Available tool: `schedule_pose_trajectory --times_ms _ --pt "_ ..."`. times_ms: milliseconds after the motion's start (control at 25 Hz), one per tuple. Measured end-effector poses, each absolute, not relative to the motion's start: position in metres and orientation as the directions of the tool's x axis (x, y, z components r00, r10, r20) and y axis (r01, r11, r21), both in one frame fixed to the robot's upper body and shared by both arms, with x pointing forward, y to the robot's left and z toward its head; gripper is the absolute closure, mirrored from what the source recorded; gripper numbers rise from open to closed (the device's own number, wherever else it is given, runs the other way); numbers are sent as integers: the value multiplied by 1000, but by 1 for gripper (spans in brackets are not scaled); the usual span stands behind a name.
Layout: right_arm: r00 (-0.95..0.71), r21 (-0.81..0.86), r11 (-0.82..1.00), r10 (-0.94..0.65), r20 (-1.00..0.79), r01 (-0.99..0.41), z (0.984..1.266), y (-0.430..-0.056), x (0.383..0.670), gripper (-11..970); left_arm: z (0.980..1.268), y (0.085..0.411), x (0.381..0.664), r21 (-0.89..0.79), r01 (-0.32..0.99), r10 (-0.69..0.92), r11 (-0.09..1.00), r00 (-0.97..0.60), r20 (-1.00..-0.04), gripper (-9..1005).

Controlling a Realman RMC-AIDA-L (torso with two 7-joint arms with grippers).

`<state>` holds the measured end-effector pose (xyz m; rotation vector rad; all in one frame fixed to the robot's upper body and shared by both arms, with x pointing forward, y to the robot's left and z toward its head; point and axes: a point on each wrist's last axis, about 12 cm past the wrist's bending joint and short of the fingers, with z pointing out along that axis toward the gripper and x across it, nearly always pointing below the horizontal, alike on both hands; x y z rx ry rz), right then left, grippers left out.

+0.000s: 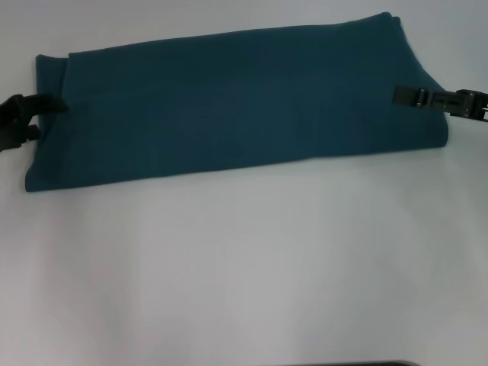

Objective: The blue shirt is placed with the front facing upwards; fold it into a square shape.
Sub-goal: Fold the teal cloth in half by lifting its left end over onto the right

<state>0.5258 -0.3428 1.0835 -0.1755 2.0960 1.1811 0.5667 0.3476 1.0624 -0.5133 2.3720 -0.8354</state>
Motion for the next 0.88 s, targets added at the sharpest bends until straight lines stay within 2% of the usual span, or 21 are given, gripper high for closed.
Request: schedule_pose_trajectory --times_ms 320,560,880 --pt "-738 694 570 211 -640 -439 1083 -342 525 91 1064 340 567 -680 -142 -497 720 -789 -362 204" --pt "-738 695 570 212 -641 -439 1083 -343 524 91 1071 352 568 -664 -154 -522 732 -752 -402 204" --pt "-739 695 571 212 -639 -437 1083 -342 525 91 1070 358 567 -654 -173 -533 737 -744 -404 204"
